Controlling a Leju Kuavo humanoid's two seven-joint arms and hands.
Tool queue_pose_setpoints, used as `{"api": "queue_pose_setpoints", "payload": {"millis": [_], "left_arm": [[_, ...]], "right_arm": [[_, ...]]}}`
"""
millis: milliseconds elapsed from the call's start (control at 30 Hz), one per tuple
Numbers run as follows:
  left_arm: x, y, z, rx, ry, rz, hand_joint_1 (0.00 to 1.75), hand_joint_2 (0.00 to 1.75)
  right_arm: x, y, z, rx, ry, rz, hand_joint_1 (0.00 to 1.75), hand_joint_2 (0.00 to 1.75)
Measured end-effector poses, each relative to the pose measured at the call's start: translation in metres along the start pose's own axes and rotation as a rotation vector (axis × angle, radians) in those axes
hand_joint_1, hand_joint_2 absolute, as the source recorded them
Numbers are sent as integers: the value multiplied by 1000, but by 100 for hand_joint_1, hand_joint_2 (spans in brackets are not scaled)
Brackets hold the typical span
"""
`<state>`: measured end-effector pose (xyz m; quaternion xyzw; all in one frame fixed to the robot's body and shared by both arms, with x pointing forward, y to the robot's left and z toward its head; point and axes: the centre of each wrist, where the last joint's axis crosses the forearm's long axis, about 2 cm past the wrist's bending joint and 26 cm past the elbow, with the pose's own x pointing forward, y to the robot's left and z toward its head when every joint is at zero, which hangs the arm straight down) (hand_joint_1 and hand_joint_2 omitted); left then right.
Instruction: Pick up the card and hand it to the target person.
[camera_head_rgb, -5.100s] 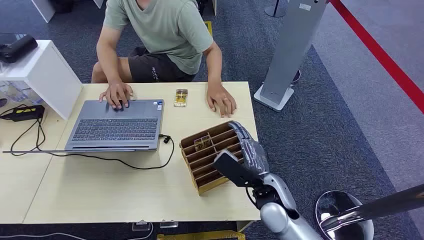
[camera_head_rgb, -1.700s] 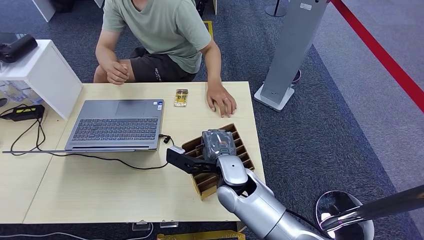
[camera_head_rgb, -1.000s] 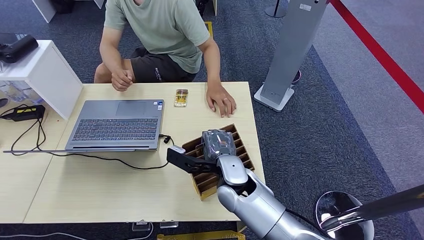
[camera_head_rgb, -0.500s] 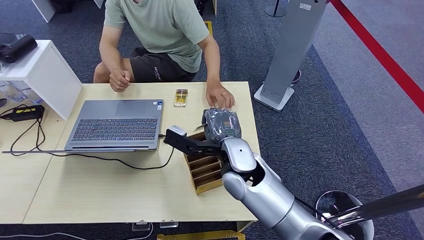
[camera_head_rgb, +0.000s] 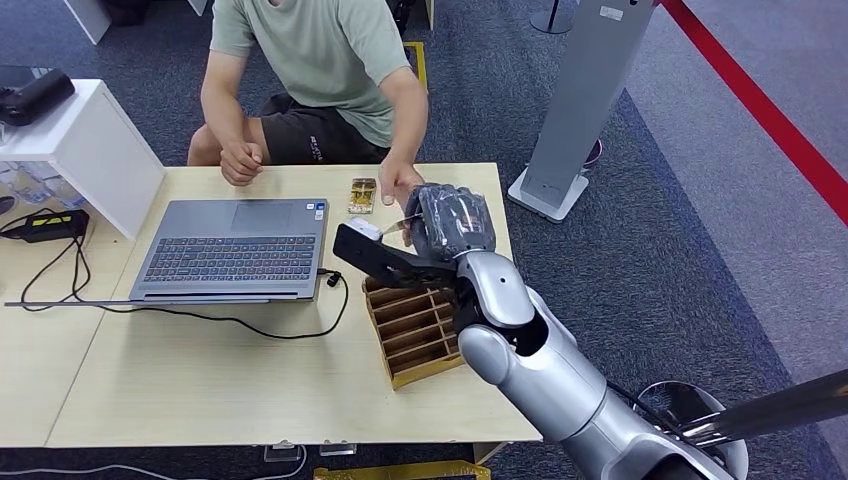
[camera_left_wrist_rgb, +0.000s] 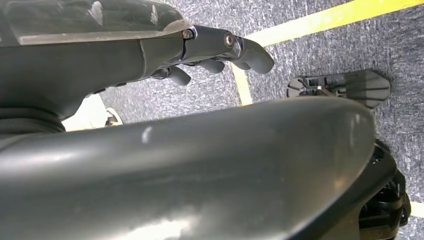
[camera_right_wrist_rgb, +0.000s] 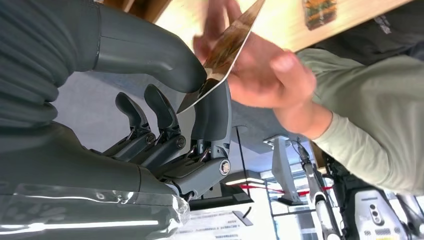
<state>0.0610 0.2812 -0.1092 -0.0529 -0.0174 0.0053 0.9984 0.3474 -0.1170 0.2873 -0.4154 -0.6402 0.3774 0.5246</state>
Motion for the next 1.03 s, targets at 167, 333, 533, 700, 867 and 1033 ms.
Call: {"api": "queue_pose_setpoints", "payload": {"millis": [167,333,533,700,867,1033], "left_arm": [[2,0,0,-1,-3,-19,0,0],[9,-1,1,-5,-15,-35,0,0],[9,-1,1,0,-7,-45,0,0],[7,-1,1,1,3,-51,0,0],[6,-1,1,-2,0,-59,0,0],[6,-1,1,-3,-17,-48,0,0]], "right_arm": [[2,6,-15,-61,-41,-34,147,175],[8,28,-35,-95,-122,-13,147,175],[6,49,-46,-25,-109,33,147,175],[0,62,-49,29,-78,63,0,175],[-4,70,-48,65,-66,77,0,175],[-4,72,-48,73,-69,79,0,175]]}}
